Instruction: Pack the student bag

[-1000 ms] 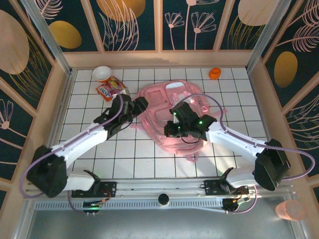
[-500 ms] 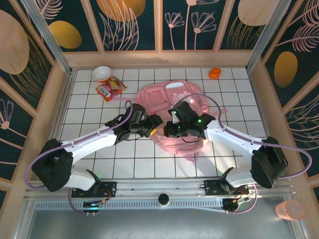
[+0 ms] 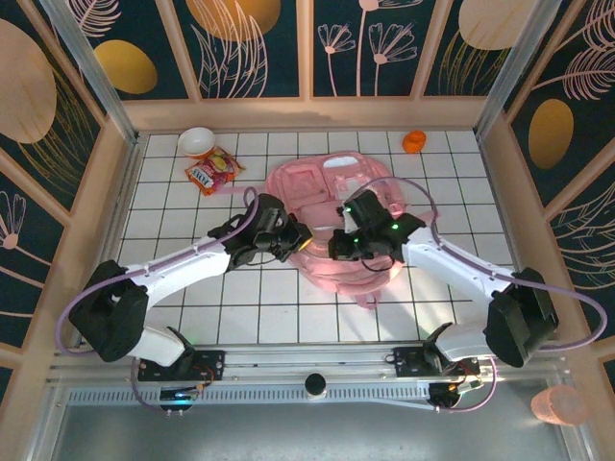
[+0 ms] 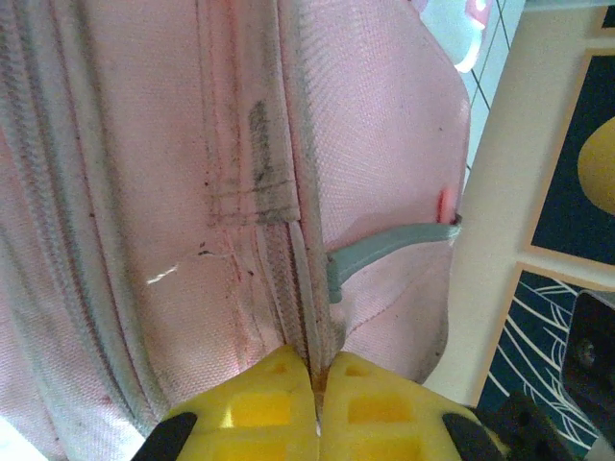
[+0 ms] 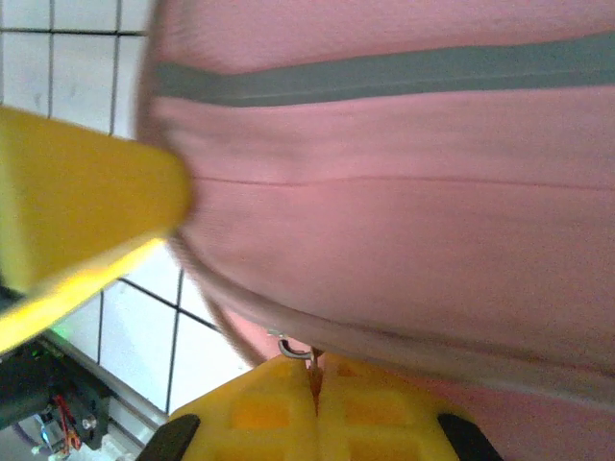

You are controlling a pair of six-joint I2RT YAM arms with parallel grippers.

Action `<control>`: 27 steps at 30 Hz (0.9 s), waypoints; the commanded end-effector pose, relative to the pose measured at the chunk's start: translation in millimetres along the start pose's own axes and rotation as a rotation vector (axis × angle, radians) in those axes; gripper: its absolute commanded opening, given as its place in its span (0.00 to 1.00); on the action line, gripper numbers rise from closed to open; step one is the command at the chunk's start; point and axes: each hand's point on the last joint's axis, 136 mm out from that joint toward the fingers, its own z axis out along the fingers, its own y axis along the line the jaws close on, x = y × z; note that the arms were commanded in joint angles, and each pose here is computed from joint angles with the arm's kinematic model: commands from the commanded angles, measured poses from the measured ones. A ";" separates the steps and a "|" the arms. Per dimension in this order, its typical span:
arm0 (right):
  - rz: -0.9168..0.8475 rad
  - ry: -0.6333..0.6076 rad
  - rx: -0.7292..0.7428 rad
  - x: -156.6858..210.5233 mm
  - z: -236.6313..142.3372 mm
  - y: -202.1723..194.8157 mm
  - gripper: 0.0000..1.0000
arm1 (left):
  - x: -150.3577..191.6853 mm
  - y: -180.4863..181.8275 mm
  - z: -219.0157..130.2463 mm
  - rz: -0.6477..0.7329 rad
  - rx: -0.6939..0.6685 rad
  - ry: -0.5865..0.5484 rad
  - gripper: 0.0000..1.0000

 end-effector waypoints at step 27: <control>0.129 -0.180 0.241 -89.1 -48.7 -160.2 0.00 | -39.1 49.5 -36.0 0.235 -0.155 0.005 0.00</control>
